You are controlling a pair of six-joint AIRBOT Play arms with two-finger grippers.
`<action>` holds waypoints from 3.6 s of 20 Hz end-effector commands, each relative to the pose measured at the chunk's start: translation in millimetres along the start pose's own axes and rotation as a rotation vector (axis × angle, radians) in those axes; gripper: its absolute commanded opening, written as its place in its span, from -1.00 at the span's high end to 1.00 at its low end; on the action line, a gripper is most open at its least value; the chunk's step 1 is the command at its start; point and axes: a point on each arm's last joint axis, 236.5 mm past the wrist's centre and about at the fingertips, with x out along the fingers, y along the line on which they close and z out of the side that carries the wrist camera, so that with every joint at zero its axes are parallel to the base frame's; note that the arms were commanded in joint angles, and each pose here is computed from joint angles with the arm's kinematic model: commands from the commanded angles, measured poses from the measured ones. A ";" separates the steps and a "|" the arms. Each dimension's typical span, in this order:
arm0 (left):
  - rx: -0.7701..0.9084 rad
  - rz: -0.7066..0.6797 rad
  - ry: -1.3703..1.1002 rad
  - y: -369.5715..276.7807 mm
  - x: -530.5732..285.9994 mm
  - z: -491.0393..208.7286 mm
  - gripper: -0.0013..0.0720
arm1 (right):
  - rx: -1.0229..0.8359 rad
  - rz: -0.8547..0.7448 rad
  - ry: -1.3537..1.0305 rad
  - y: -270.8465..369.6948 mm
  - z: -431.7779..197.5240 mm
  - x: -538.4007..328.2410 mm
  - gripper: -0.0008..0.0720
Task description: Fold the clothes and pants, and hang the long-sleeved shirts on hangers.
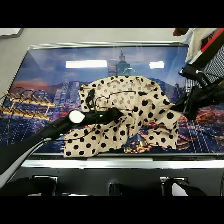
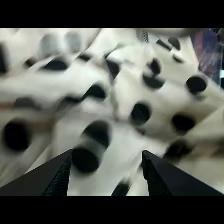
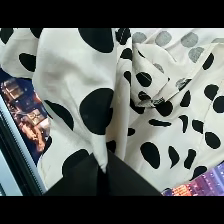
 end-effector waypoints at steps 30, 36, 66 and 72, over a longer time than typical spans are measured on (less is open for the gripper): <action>-0.061 -0.022 0.119 -14.0 75.0 -28.9 -0.44 | 0.060 -0.032 0.033 -7.1 -8.1 -0.4 0.95; 0.020 -0.022 0.296 -10.0 66.7 -65.6 -0.44 | 0.060 -0.033 0.034 -7.2 -8.1 -0.5 0.95; 0.055 0.405 0.246 64.4 -33.3 -3.1 0.93 | 0.085 -0.095 0.056 16.8 -6.4 -29.7 0.95; 0.048 0.349 0.118 55.5 -29.9 35.8 0.93 | 0.101 -0.118 0.047 29.8 -2.5 -41.8 0.95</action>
